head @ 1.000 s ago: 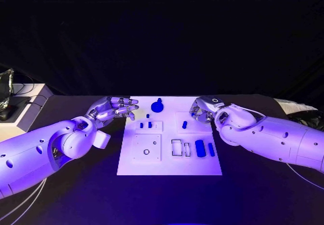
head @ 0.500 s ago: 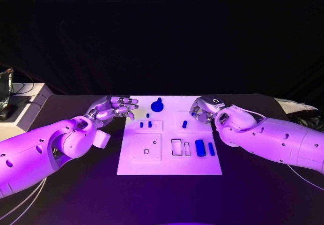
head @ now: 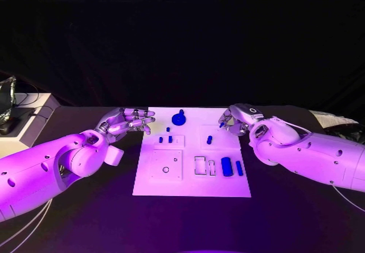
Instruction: Assemble the parts on the task board
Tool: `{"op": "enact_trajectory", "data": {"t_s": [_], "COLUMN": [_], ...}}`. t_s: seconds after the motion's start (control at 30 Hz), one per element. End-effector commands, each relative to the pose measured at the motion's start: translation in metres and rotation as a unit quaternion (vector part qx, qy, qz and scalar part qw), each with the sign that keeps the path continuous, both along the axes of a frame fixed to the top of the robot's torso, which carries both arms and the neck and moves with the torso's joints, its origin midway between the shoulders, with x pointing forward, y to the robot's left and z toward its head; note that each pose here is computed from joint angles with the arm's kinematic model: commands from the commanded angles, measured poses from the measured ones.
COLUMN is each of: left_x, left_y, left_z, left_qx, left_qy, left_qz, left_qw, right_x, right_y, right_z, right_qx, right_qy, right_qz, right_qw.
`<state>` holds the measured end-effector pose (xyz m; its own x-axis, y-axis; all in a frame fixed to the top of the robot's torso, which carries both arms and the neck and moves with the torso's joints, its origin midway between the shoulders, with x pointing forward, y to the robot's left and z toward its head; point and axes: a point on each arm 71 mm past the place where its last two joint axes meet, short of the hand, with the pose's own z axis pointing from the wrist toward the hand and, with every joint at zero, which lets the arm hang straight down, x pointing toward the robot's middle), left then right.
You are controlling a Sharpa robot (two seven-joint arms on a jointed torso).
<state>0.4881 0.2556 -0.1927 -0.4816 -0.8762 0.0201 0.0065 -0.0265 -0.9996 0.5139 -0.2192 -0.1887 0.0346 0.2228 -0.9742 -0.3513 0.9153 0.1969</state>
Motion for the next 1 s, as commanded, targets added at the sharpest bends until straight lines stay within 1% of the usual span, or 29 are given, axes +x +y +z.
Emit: {"op": "enact_trajectory", "data": {"t_s": [0.03,0.13,0.2,0.33,0.4,0.53,0.73,0.87,0.97,1.0], "left_x": [0.0000,0.0001,0.0001,0.0002,0.0002,0.0000,-0.0001,-0.0007,-0.0017,-0.0021], "left_y": [0.000,0.001,0.001,0.001,0.000,-0.002,-0.005,-0.007,-0.010,-0.012], "left_z": [0.0005,0.0005,0.0004,0.0002,0.0000,-0.0009,-0.0018,-0.0016,-0.0009,-0.0006], "left_qx": [-0.007,-0.007,-0.007,-0.009,-0.009,-0.011,-0.013,-0.015,-0.018,-0.019], "left_qy": [0.000,0.001,0.001,0.001,0.001,0.001,0.001,0.002,0.003,0.002], "left_qz": [0.001,0.002,0.002,0.003,0.004,0.005,0.014,0.018,0.017,0.016], "left_qw": [1.000,1.000,1.000,1.000,1.000,1.000,1.000,1.000,1.000,1.000], "right_x": [-0.003,-0.006,-0.008,-0.015,-0.020,-0.031,-0.048,-0.056,-0.061,-0.063], "right_y": [-0.003,-0.005,-0.005,0.002,0.011,0.034,0.073,0.094,0.107,0.112], "right_z": [0.008,0.015,0.016,0.021,0.021,0.021,0.015,0.008,-0.001,-0.006], "right_qx": [0.058,0.078,0.082,0.096,0.099,0.089,0.054,0.039,0.030,0.027], "right_qy": [0.009,0.015,0.017,0.026,0.031,0.033,0.024,0.019,0.020,0.022], "right_qz": [-0.016,-0.016,-0.015,0.000,0.014,0.052,0.110,0.135,0.148,0.152], "right_qw": [0.998,0.997,0.996,0.995,0.995,0.994,0.992,0.990,0.988,0.988]}}
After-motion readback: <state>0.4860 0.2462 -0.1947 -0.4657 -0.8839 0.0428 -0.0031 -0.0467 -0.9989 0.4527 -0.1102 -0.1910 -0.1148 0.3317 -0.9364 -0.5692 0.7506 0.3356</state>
